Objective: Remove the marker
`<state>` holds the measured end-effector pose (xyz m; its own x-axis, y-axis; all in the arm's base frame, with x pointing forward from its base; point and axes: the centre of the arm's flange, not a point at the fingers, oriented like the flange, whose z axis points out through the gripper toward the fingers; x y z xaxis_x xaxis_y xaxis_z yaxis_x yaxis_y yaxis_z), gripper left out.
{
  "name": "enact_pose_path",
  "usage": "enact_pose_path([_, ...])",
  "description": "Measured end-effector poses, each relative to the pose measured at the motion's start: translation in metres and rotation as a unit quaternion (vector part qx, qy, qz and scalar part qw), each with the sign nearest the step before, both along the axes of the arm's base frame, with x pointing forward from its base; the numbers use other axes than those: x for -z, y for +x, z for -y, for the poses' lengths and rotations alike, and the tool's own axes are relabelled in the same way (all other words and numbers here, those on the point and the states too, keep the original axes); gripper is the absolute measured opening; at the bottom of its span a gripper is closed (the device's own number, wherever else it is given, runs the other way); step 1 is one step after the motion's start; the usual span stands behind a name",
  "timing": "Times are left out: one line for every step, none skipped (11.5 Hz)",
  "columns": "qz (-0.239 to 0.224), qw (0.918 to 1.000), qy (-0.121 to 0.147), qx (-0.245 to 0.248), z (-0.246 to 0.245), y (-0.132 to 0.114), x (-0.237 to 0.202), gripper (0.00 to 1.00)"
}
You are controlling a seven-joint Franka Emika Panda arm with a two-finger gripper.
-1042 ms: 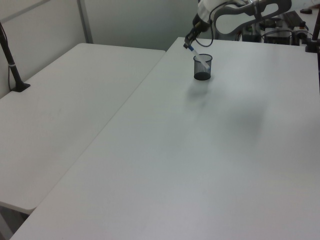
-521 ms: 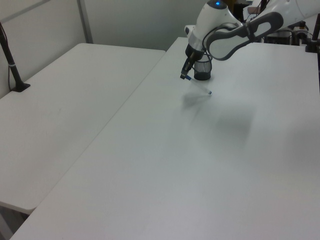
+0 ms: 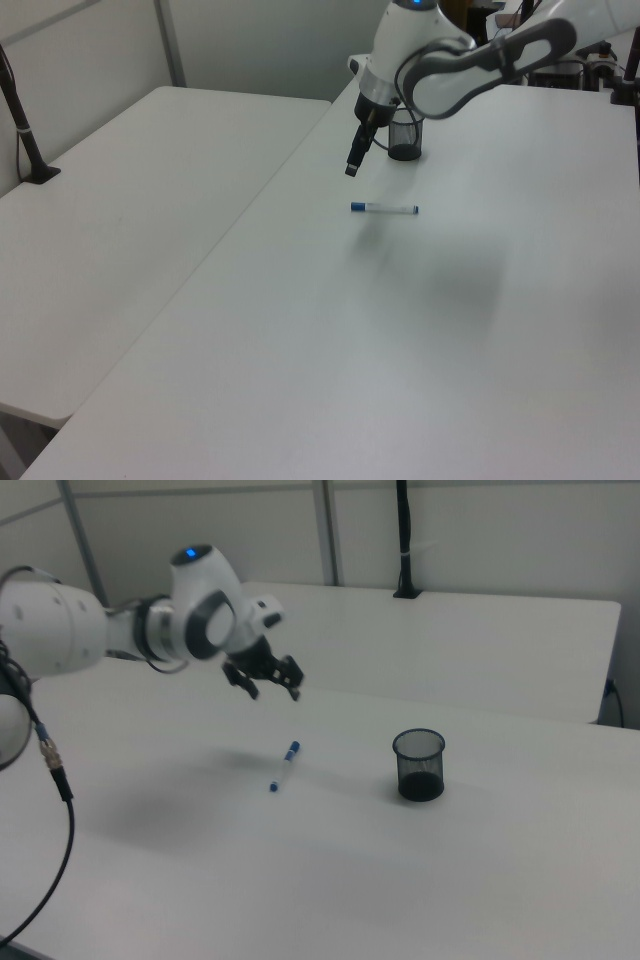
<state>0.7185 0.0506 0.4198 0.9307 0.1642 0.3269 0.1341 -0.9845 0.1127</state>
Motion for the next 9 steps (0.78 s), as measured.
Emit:
enact_pose_path([-0.018, 0.9998, 0.002, 0.005, -0.015, -0.012, -0.026, 1.00])
enact_pose_path([-0.035, 0.9993, 0.002, 0.010, -0.022, -0.023, -0.048, 1.00])
enact_pose_path([-0.057, 0.9982, 0.000, 0.017, -0.023, -0.042, -0.078, 1.00])
enact_pose_path([-0.083, 0.9963, -0.003, 0.023, -0.019, -0.062, -0.107, 1.00])
enact_pose_path([-0.106, 0.9939, -0.005, 0.030, -0.013, -0.082, -0.131, 1.00])
enact_pose_path([-0.122, 0.9918, -0.006, 0.037, -0.006, -0.100, -0.152, 1.00])
enact_pose_path([-0.130, 0.9906, -0.003, 0.042, -0.001, -0.111, -0.165, 1.00])
enact_pose_path([-0.139, 0.9891, 0.002, 0.049, 0.006, -0.123, -0.177, 1.00])
enact_pose_path([-0.142, 0.9882, 0.007, 0.056, 0.014, -0.132, -0.186, 1.00])
